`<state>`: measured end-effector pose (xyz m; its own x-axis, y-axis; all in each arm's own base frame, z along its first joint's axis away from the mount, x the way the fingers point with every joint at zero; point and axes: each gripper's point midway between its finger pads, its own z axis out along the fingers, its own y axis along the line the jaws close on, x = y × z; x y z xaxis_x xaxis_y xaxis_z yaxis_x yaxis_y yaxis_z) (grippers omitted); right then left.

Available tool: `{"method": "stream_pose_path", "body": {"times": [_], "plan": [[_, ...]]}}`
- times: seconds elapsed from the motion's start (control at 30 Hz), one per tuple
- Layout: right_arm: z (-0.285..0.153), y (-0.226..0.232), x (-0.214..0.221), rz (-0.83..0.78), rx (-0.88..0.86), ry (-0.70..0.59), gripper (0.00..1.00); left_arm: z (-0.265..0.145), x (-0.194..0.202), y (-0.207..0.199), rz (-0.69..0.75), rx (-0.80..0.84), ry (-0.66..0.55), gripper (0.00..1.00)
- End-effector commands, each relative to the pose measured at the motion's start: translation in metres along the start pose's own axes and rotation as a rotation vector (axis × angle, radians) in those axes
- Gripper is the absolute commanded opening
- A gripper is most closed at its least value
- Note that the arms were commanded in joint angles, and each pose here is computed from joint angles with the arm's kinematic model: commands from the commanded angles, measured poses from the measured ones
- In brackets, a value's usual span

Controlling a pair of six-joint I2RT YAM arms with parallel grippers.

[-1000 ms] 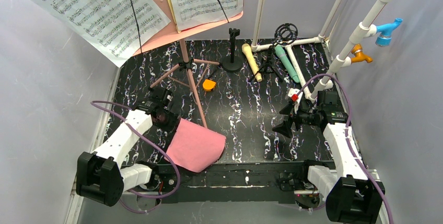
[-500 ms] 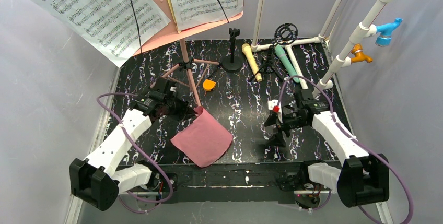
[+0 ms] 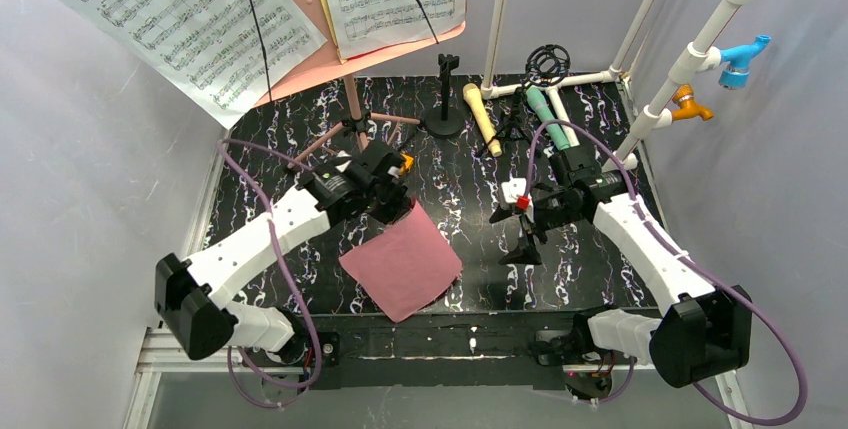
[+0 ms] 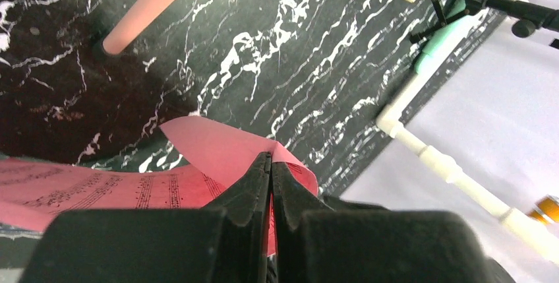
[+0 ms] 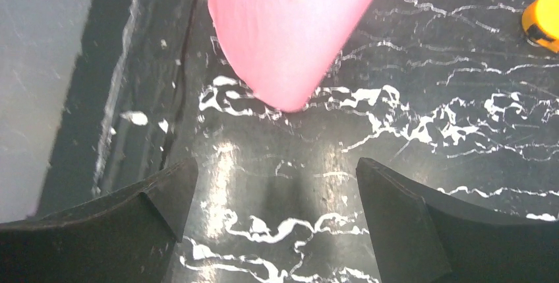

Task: Pack up the instrument practice props
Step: Place the sheet music at the center of the board.

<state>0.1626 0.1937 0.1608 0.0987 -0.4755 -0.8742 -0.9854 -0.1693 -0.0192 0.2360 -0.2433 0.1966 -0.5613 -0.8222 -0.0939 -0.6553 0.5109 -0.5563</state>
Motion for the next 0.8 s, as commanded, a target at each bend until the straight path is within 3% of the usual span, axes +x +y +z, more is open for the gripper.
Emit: {"method": "stream_pose_path", "body": {"times": [0.0, 0.4, 0.57, 0.77], "plan": [[0.001, 0.006, -0.035, 0.088, -0.033, -0.118, 1.0, 0.004, -0.024, 0.001, 0.079, -0.067, -0.225, 0.0], [0.001, -0.016, -0.036, 0.213, 0.053, -0.103, 1.0, -0.009, -0.007, -0.045, 0.264, 0.024, -0.296, 0.0], [0.007, -0.012, -0.022, 0.244, 0.066, -0.094, 1.0, -0.011, -0.014, -0.026, 0.151, 0.031, -0.305, 0.0], [0.019, -0.001, 0.013, 0.305, 0.084, -0.058, 1.0, -0.014, -0.036, -0.003, -0.052, 0.154, -0.324, 0.0]]}}
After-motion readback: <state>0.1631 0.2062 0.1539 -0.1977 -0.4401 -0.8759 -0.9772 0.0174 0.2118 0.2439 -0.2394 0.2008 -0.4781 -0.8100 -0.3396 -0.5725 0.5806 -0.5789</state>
